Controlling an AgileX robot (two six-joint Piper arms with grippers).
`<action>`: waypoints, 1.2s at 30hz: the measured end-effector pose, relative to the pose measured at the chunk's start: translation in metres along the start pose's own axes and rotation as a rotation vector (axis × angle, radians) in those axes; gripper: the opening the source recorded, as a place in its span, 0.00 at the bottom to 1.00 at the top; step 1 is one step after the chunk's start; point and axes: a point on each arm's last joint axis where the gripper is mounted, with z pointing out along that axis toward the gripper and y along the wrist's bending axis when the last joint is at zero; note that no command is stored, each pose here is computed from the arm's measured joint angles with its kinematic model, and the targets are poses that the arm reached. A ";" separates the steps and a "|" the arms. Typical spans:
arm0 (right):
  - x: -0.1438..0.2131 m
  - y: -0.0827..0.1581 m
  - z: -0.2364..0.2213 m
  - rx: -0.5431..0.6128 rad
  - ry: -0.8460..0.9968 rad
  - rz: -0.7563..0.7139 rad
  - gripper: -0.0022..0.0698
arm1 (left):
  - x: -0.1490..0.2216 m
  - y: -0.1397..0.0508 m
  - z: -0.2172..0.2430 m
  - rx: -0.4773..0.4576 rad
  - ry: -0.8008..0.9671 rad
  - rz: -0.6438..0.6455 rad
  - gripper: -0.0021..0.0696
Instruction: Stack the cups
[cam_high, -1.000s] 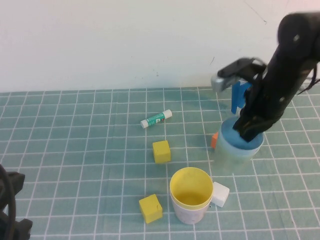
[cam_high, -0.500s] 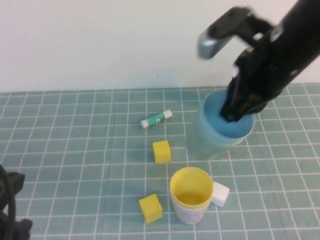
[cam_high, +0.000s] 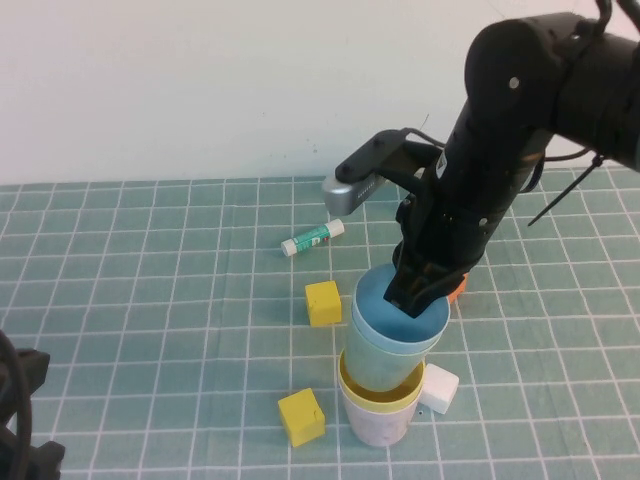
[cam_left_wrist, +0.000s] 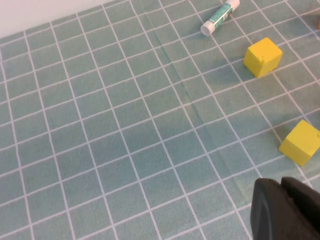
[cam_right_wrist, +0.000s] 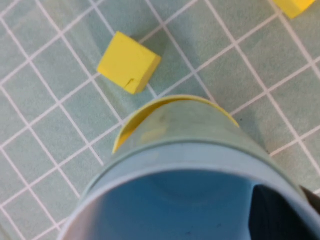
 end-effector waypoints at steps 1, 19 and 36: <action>0.000 -0.001 0.002 0.000 0.006 0.001 0.07 | 0.000 0.000 0.000 0.000 0.000 0.000 0.03; 0.004 0.007 -0.027 0.025 -0.062 -0.010 0.24 | 0.001 0.001 0.000 -0.008 0.016 0.000 0.03; 0.149 0.098 -0.146 0.234 -0.743 -0.280 0.11 | 0.072 0.012 0.001 0.083 -0.151 -0.070 0.03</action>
